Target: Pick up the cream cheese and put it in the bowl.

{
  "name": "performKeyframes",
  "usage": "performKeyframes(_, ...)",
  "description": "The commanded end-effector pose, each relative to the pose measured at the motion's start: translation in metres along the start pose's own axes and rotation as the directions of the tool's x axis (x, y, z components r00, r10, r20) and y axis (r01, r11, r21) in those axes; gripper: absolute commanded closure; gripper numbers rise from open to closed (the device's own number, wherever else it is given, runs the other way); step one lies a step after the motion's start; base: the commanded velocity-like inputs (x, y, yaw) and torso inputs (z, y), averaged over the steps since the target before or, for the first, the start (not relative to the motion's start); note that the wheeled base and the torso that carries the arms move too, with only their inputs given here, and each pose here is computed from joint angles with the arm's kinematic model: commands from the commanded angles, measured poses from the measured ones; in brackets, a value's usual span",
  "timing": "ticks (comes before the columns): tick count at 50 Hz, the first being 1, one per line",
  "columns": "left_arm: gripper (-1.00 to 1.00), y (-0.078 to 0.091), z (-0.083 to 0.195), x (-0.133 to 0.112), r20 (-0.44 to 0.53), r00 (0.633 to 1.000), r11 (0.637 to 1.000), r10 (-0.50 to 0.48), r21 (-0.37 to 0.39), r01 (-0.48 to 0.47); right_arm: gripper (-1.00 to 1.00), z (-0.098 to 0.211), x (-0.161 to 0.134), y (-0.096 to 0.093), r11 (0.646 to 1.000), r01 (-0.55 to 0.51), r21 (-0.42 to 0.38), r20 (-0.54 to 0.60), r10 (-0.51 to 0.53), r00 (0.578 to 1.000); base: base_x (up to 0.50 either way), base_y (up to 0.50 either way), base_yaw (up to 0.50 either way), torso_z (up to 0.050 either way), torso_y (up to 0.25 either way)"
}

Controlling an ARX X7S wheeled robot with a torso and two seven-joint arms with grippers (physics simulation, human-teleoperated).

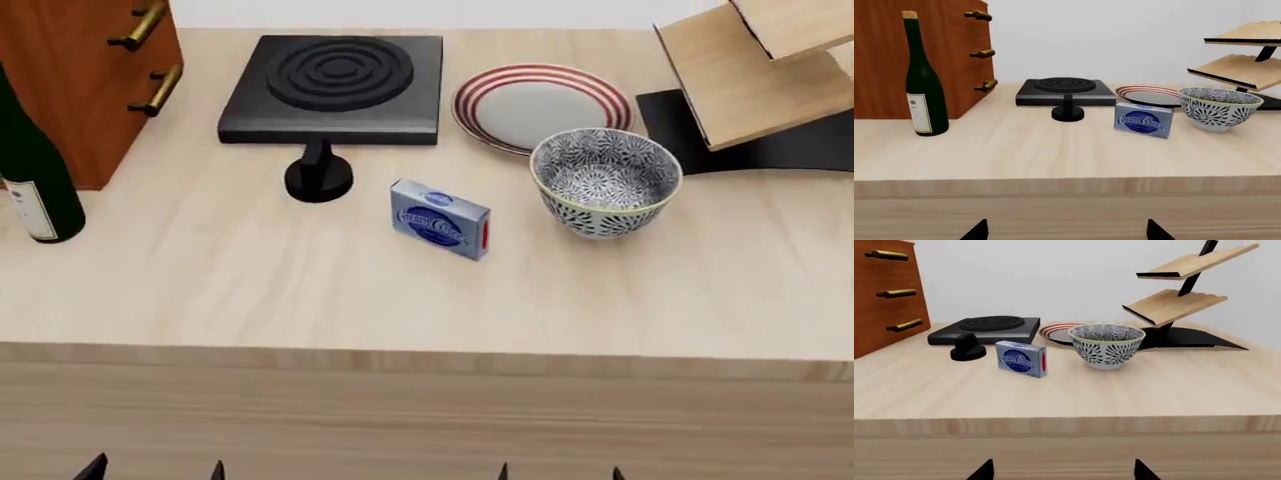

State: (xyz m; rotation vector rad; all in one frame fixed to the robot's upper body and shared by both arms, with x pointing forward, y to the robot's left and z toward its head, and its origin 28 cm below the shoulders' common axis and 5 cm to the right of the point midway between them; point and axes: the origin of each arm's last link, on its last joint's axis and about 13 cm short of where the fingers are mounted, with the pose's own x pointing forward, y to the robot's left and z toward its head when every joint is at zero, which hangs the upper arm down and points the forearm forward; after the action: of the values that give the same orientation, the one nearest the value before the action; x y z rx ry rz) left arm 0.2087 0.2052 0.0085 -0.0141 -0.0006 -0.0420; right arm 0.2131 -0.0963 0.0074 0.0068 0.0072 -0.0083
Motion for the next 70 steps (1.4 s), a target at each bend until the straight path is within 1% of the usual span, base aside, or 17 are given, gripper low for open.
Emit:
performKeyframes(1, -1.00, 0.000, -0.005, -0.002, 0.005, 1.000, 1.000, -0.009, -0.005, 0.009, -1.00, -0.001, 0.000, 0.000, 1.000, 0.009, -0.007, 0.007, -0.009, 1.000, 0.00, 0.00, 0.00, 0.050, 0.000)
performKeyframes(19, -1.00, 0.000, -0.011, -0.001, -0.006, 1.000, 1.000, 0.000, -0.004, 0.000, -1.00, -0.002, 0.002, -0.002, 1.000, 0.020, 0.011, -0.003, -0.020, 1.000, 0.00, 0.00, 0.00, 0.048, 0.000)
performKeyframes(27, -1.00, -0.001, 0.003, -0.002, 0.004, 1.000, 1.000, -0.009, 0.009, 0.009, -1.00, -0.002, 0.002, -0.002, 1.000, 0.021, 0.012, -0.001, -0.021, 1.000, 0.00, 0.00, 0.00, 0.000, 0.000)
performKeyframes(29, -1.00, -0.001, -0.012, -0.002, 0.003, 1.000, 1.000, -0.010, 0.010, 0.010, -1.00, -0.002, 0.002, -0.002, 1.000, 0.019, 0.013, -0.002, -0.019, 1.000, 0.00, 0.00, 0.00, 0.000, 0.000)
performKeyframes(30, -1.00, -0.001, 0.000, -0.002, 0.005, 1.000, 1.000, -0.009, 0.013, 0.009, -1.00, -0.003, 0.002, -0.002, 1.000, 0.020, 0.012, -0.001, -0.020, 1.000, 0.00, 0.00, 0.00, 0.000, 0.000)
performKeyframes(36, -1.00, -0.001, -0.013, -0.002, 0.004, 1.000, 1.000, -0.011, 0.013, 0.011, -1.00, -0.003, 0.002, -0.002, 1.000, 0.021, 0.008, 0.001, -0.021, 1.000, 0.00, 0.00, 0.00, 0.000, 0.000)
performKeyframes(38, -1.00, -0.002, 0.002, -0.002, 0.003, 1.000, 1.000, -0.012, 0.011, 0.012, -1.00, -0.003, 0.002, -0.001, 1.000, 0.018, 0.008, 0.000, -0.018, 1.000, 0.19, -0.09, 0.00, 0.000, 0.000)
performKeyframes(40, -1.00, -0.001, -0.012, -0.002, 0.004, 1.000, 1.000, -0.011, 0.015, 0.011, -1.00, -0.003, 0.002, -0.001, 1.000, 0.018, 0.007, 0.001, -0.018, 1.000, 0.22, -0.09, 0.00, 0.000, 0.000)
performKeyframes(44, -1.00, -0.001, -0.013, -0.002, 0.007, 1.000, 1.000, -0.011, 0.012, 0.011, -1.00, -0.003, 0.002, -0.001, 1.000, 0.017, 0.007, 0.002, -0.017, 1.000, 0.23, -0.10, 0.00, 0.000, 0.000)
performKeyframes(45, -1.00, -0.001, -0.002, -0.002, 0.008, 1.000, 1.000, -0.011, 0.015, 0.011, -1.00, -0.003, 0.002, -0.001, 1.000, 0.017, 0.005, 0.003, -0.017, 1.000, 0.23, -0.09, 0.00, 0.000, 0.000)
performKeyframes(47, -1.00, -0.001, -0.013, -0.002, 0.007, 1.000, 1.000, -0.011, 0.015, 0.011, -1.00, -0.003, 0.002, -0.002, 1.000, 0.018, 0.007, 0.003, -0.018, 1.000, 0.22, -0.09, 0.00, 0.000, 0.000)
performKeyframes(55, -1.00, -0.001, -0.012, -0.002, 0.010, 1.000, 1.000, -0.010, 0.016, 0.009, -1.00, -0.003, 0.002, -0.001, 1.000, 0.020, 0.000, 0.006, -0.020, 1.000, 0.23, -0.09, 0.00, 0.000, 0.000)
performKeyframes(57, -1.00, -0.001, 0.002, -0.001, 0.010, 1.000, 1.000, -0.008, 0.016, 0.008, -1.00, -0.003, 0.002, -0.002, 1.000, 0.020, 0.000, 0.007, -0.020, 1.000, 0.23, -0.10, 0.00, 0.000, 0.000)
performKeyframes(59, -1.00, -0.001, -0.012, -0.001, 0.011, 1.000, 1.000, -0.009, 0.018, 0.009, -1.00, -0.003, 0.002, -0.002, 1.000, 0.020, -0.001, 0.008, -0.020, 1.000, 0.23, -0.09, 0.00, 0.000, 0.000)
performKeyframes(67, -1.00, -0.001, -0.012, -0.001, 0.018, 1.000, 1.000, -0.006, 0.023, 0.005, -1.00, -0.003, 0.002, -0.002, 1.000, 0.025, -0.014, 0.013, -0.024, 1.000, 0.23, -0.10, 0.00, 0.000, 0.000)
performKeyframes(68, -1.00, -0.002, 0.001, -0.002, 0.018, 1.000, 1.000, -0.006, 0.022, 0.006, -1.00, -0.003, 0.002, -0.002, 1.000, 0.025, -0.013, 0.013, -0.025, 1.000, 0.23, -0.09, 0.00, 0.000, 0.000)
performKeyframes(70, -1.00, -0.001, -0.011, -0.001, 0.017, 1.000, 1.000, -0.004, 0.024, 0.003, -1.00, -0.003, 0.002, -0.002, 1.000, 0.025, -0.014, 0.013, -0.025, 1.000, 0.23, -0.08, 0.00, 0.000, 0.000)
